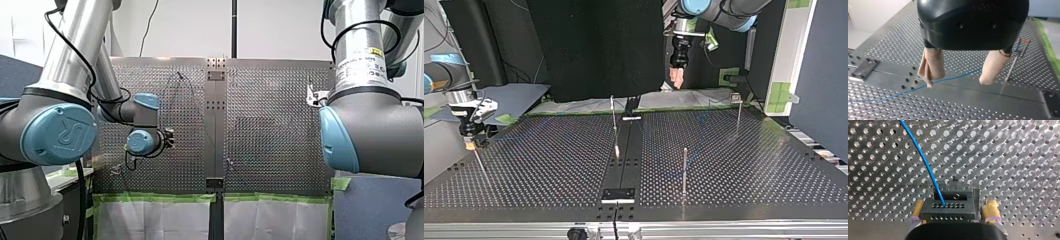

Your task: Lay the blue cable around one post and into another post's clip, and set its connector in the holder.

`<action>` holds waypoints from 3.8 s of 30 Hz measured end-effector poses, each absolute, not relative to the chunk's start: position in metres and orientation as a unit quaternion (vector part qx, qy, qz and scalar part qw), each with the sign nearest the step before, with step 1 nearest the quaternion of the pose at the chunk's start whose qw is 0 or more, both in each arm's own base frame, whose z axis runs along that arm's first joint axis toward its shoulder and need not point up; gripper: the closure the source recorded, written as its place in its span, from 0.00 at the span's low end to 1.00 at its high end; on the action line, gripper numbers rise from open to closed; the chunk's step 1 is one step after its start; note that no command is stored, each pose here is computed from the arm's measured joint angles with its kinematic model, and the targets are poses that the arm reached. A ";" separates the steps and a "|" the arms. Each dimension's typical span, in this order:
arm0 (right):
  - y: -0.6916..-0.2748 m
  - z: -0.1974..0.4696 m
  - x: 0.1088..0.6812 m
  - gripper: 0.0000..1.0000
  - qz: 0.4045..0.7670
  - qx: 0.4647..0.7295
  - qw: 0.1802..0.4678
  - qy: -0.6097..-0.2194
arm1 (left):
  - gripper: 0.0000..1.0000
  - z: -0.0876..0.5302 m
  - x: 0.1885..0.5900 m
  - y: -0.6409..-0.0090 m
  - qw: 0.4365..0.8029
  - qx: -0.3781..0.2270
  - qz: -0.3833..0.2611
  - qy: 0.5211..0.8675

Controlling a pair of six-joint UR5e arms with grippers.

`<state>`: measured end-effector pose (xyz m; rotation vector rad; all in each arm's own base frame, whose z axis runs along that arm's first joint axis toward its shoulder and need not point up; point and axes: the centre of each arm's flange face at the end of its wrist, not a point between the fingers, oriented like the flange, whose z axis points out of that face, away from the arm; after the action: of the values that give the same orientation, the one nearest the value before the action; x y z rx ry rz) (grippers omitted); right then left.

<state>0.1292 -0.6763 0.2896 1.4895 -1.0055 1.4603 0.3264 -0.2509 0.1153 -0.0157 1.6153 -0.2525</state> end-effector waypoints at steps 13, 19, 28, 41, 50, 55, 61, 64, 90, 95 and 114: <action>-0.676 0.290 0.129 0.00 0.578 0.589 0.401 -0.398 | 0.00 0.121 0.332 -0.252 0.707 -0.014 -0.111 0.698; -0.676 0.289 0.129 0.00 0.578 0.589 0.401 -0.398 | 0.00 0.116 0.328 -0.245 0.693 -0.022 -0.080 0.716; -0.676 0.290 0.129 0.00 0.578 0.589 0.401 -0.398 | 0.00 0.112 0.324 -0.242 0.677 -0.020 -0.070 0.733; -0.676 0.290 0.129 0.00 0.578 0.589 0.401 -0.398 | 0.00 0.112 0.323 -0.244 0.675 -0.017 -0.080 0.734; -0.676 0.290 0.129 0.00 0.578 0.589 0.401 -0.398 | 0.00 0.111 0.322 -0.244 0.674 -0.017 -0.082 0.734; -0.676 0.290 0.129 0.00 0.578 0.589 0.401 -0.398 | 0.00 0.111 0.322 -0.244 0.674 -0.017 -0.083 0.734; -0.676 0.290 0.129 0.00 0.578 0.589 0.401 -0.398 | 0.00 0.111 0.322 -0.244 0.674 -0.017 -0.083 0.734; -0.676 0.290 0.129 0.00 0.578 0.589 0.401 -0.398 | 0.00 0.111 0.322 -0.244 0.674 -0.017 -0.083 0.734; -0.676 0.290 0.129 0.00 0.578 0.589 0.401 -0.398 | 0.00 0.111 0.322 -0.244 0.674 -0.017 -0.083 0.734; -0.676 0.290 0.129 0.00 0.578 0.589 0.401 -0.398 | 0.00 0.111 0.322 -0.244 0.674 -0.017 -0.083 0.734; -0.676 0.290 0.129 0.00 0.578 0.589 0.401 -0.398 | 0.00 0.111 0.322 -0.244 0.674 -0.017 -0.083 0.734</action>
<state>0.1292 -0.6763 0.2895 1.4896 -1.0055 1.4603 0.3224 -0.2443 0.1114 -0.0389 1.6518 -0.1860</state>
